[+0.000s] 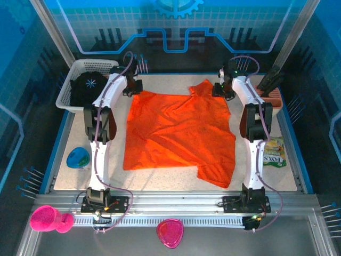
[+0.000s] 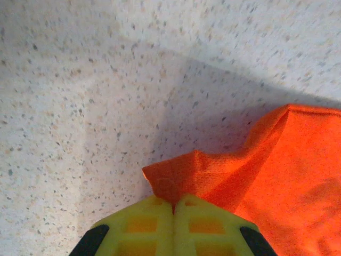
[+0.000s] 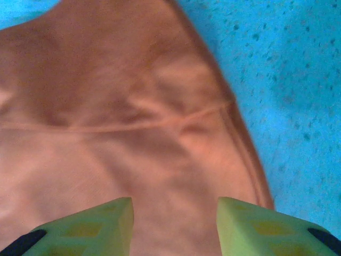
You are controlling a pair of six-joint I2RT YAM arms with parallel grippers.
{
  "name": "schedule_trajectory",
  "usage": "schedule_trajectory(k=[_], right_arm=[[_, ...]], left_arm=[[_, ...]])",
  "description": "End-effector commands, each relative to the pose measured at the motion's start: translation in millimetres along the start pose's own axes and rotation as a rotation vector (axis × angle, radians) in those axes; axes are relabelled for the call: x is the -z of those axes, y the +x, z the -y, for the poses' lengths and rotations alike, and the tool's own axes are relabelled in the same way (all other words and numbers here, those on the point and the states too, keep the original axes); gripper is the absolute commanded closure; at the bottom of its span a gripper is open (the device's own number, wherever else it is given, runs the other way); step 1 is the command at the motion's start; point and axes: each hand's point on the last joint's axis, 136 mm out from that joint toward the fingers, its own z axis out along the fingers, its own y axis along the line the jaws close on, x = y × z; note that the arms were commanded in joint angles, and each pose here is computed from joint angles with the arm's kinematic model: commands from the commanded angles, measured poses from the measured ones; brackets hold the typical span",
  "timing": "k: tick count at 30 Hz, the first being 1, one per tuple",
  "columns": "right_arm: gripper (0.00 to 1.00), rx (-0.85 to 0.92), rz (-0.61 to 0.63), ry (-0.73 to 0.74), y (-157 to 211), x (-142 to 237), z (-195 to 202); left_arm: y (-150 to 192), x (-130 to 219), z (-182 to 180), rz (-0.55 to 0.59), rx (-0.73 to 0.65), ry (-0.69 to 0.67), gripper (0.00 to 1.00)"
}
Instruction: Fold and stack the t-shirts
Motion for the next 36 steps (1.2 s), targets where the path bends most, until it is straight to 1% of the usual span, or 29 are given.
schedule_trajectory(k=[1,6,10,11,13,14,15,17,18,21,24,27,28,30,32,36], right_arm=[[0.54,0.080,-0.101,0.129,12.3,-12.8,27.4],[0.53,0.111,-0.126,0.202,14.3,-29.7,43.8],[0.53,0.116,-0.133,0.204,17.3,-35.9,46.0],[0.54,0.116,-0.134,0.201,17.7,-36.9,45.5],[0.61,0.113,-0.134,0.192,17.6,-38.5,44.2],[0.68,0.111,-0.136,0.188,17.9,-39.2,43.5],[0.79,0.108,-0.141,0.181,18.9,-40.4,42.5],[0.97,0.098,-0.147,0.175,19.9,-38.9,41.1],[1.00,0.093,-0.147,0.170,20.0,-36.6,40.1],[1.00,0.082,-0.134,0.145,18.9,-23.0,32.2],[1.00,0.061,-0.098,0.117,16.2,2.4,20.7],[1.00,0.034,-0.075,0.078,23.2,25.6,3.6],[1.00,0.027,-0.049,0.061,23.9,41.7,-4.8],[1.00,0.020,-0.036,0.044,34.7,52.5,-18.7],[1.00,0.026,-0.037,0.031,51.9,53.7,-34.0],[1.00,0.012,-0.087,0.004,97.7,39.2,-63.1]], left_arm=[[5.6,-6.2,2.0,-0.022,0.003,0.031,1.00],[10.7,-15.7,2.5,-0.038,0.011,0.032,1.00],[12.4,-18.4,2.1,-0.045,0.011,0.031,1.00],[12.5,-18.4,1.8,-0.045,0.011,0.029,1.00],[13.6,-19.1,1.1,-0.048,0.010,0.026,1.00],[14.2,-19.2,1.0,-0.049,0.009,0.026,1.00],[15.6,-20.1,0.4,-0.052,0.009,0.024,1.00],[16.7,-20.5,0.1,-0.053,0.010,0.025,1.00],[17.9,-21.0,-0.2,-0.054,0.009,0.024,1.00],[20.6,-21.8,-1.4,-0.055,0.008,0.023,1.00],[22.5,-21.4,-3.3,-0.053,0.005,0.016,1.00],[22.9,-19.8,-4.4,-0.046,0.002,0.013,1.00],[22.9,-19.5,-4.6,-0.044,0.002,0.012,1.00],[23.6,-20.0,-5.3,-0.043,0.000,0.010,1.00],[24.4,-21.5,-6.1,-0.045,0.002,0.008,1.00],[27.3,-26.1,-6.6,-0.053,0.004,0.009,1.00]])
